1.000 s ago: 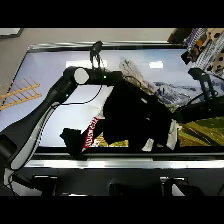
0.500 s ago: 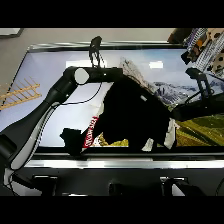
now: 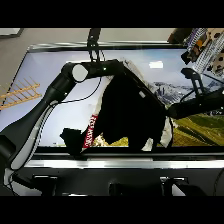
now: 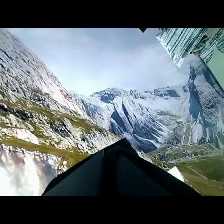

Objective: Fold the clothes and pants, and hang the long-sleeved shirts on hangers.

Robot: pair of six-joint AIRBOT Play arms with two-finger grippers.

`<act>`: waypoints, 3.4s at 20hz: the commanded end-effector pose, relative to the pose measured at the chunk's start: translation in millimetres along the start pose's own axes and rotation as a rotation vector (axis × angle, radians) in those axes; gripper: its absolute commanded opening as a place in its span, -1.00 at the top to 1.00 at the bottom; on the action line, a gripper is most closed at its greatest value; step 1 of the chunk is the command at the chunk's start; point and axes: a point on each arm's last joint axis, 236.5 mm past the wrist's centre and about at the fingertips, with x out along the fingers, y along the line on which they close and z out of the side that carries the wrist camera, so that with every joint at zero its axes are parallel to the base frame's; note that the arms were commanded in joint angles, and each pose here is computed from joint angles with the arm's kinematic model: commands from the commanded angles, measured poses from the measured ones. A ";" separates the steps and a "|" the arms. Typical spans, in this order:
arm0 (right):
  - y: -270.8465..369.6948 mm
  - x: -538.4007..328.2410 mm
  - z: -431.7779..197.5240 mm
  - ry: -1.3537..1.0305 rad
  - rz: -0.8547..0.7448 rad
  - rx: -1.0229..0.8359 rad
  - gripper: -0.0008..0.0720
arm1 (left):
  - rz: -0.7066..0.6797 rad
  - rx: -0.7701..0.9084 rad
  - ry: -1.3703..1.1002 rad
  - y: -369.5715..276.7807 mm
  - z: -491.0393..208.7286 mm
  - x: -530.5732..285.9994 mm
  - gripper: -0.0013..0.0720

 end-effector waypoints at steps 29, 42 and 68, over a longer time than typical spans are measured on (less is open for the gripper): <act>68.1 -2.2 72.6 -0.126 0.006 -0.330 0.87 | 0.223 0.164 0.432 114.1 -28.3 -129.1 -0.85; 58.9 19.6 75.4 -0.081 0.017 -0.377 0.87 | -0.224 0.766 0.523 129.7 -125.8 -61.2 -0.88; 63.1 19.7 68.2 -0.055 0.040 -0.368 0.87 | -0.392 0.745 0.384 71.4 -146.6 -3.0 -0.21</act>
